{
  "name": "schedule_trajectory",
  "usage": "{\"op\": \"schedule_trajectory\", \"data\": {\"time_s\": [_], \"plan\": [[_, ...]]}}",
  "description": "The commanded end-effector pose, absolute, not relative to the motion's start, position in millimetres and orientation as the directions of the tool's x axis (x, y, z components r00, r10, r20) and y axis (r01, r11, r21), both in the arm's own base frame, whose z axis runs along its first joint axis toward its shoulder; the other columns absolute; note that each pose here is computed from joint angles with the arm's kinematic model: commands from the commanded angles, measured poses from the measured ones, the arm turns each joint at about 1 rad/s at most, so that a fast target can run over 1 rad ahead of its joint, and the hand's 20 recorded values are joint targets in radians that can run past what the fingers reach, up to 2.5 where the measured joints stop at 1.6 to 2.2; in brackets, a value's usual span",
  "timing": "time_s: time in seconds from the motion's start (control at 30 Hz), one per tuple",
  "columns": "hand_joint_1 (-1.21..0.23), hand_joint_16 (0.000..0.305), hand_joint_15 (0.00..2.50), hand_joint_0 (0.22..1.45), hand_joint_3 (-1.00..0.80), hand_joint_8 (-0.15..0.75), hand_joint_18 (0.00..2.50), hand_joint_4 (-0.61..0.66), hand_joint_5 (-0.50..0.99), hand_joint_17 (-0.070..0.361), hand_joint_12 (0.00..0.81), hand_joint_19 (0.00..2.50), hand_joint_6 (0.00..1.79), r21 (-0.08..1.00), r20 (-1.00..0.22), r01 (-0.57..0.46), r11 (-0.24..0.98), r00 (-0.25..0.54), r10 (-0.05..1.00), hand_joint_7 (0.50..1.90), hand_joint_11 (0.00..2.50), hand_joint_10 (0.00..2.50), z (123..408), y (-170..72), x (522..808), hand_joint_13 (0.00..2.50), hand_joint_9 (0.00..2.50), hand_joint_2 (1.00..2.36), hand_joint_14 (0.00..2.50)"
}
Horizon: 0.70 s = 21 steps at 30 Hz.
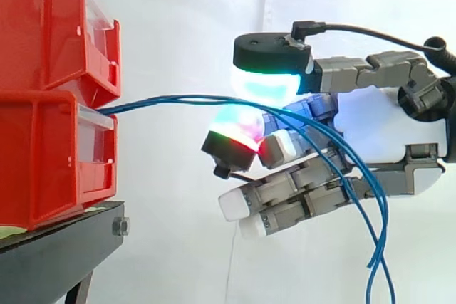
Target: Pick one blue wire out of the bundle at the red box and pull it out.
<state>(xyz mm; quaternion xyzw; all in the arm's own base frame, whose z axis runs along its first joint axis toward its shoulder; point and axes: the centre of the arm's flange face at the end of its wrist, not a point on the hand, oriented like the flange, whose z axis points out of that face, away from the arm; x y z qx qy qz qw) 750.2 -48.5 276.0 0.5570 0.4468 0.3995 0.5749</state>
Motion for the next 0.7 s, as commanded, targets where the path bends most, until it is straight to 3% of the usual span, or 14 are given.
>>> {"op": "schedule_trajectory", "data": {"time_s": [0.0, 0.27, 0.67], "plan": [[-0.76, 0.063, 0.34, 0.56, -0.09, 0.303, 0.49, 0.22, -0.15, 0.141, 0.400, 0.46, 0.83, 0.995, -0.103, 0.045, 0.094, 0.281, 0.954, 1.15, 0.89, 0.02, 281.0, -49.2, 749.1, 0.64, 1.07, 1.02, 0.01], [-0.79, 0.063, 0.34, 0.59, -0.05, 0.304, 0.50, 0.19, -0.16, 0.141, 0.399, 0.43, 0.84, 0.992, -0.121, 0.050, 0.112, 0.282, 0.952, 1.16, 0.90, 0.03, 281.0, -50.4, 749.0, 0.64, 1.04, 1.02, 0.01], [-0.78, 0.071, 0.32, 0.62, 0.06, 0.318, 0.55, 0.34, -0.11, 0.160, 0.429, 0.42, 0.70, 0.991, -0.134, 0.054, 0.123, 0.280, 0.951, 1.16, 0.78, 0.02, 281.0, -51.2, 749.0, 0.67, 1.07, 1.00, 0.01]]}}
